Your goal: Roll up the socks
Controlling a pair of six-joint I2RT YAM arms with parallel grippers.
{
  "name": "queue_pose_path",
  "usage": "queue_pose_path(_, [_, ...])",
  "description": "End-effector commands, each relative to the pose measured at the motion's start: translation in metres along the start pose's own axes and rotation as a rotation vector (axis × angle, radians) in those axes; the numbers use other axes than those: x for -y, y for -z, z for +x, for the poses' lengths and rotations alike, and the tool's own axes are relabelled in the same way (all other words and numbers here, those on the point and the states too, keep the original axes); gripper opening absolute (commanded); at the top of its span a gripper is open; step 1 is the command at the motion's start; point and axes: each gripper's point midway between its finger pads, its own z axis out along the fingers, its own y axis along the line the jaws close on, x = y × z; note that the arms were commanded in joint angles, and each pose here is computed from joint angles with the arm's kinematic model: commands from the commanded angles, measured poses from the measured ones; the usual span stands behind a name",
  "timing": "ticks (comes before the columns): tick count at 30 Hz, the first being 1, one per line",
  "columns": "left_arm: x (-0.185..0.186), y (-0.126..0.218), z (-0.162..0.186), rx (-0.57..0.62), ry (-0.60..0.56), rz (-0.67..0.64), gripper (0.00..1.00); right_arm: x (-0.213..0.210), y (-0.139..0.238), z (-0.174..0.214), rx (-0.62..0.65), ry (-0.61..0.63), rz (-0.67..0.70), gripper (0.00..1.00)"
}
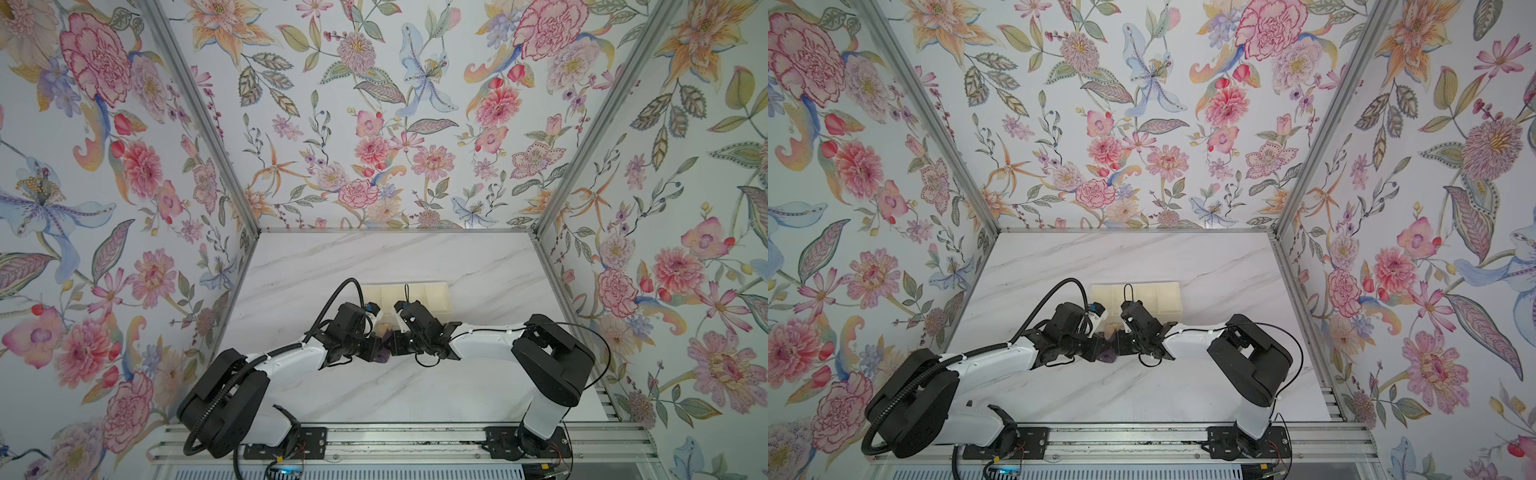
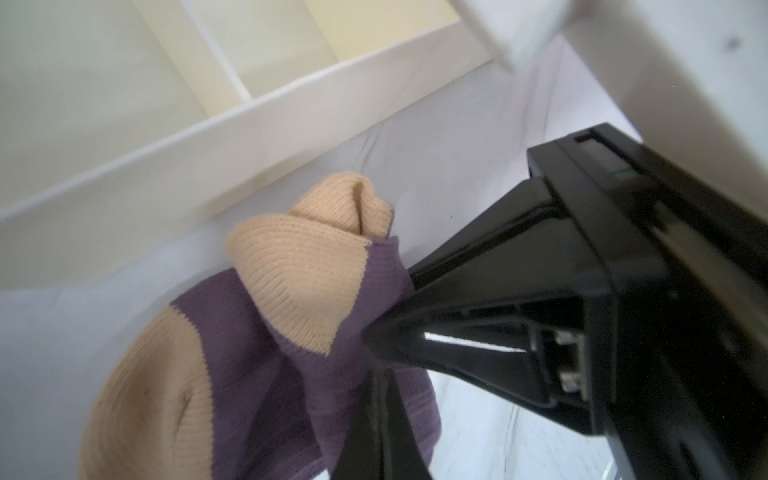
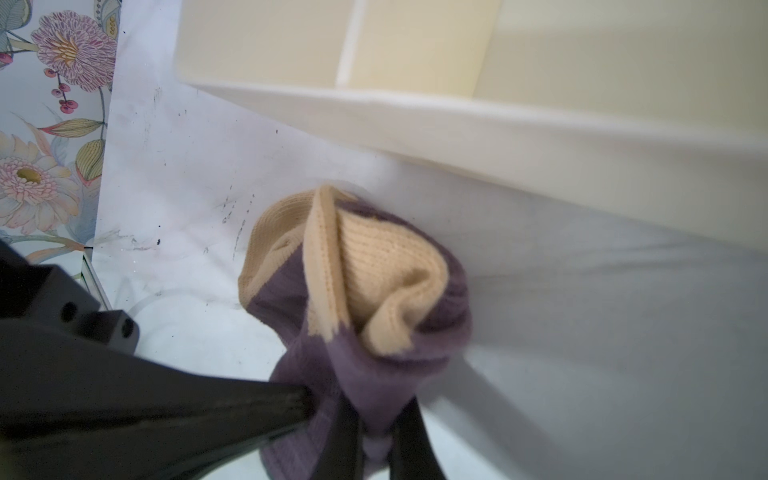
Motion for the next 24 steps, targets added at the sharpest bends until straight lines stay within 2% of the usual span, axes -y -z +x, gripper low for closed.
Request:
queue_pose_path(1, [0.001,-0.007,0.0,-0.014,-0.011,0.002,0.0,0.016,-0.003,0.017,-0.062,0.003,0.068,0.0])
queue_pose_path(11, [-0.019,-0.016,0.023,-0.098,-0.005,-0.08,0.0,0.015,-0.002,0.016,-0.059,-0.003,0.043,0.0])
queue_pose_path(17, [-0.024,-0.019,0.032,-0.118,0.007,-0.088,0.0,0.009,0.005,0.009,-0.031,-0.037,-0.038,0.17])
queue_pose_path(24, [-0.029,-0.024,0.038,-0.13,0.023,-0.088,0.0,0.006,0.027,0.003,0.018,-0.09,-0.118,0.31])
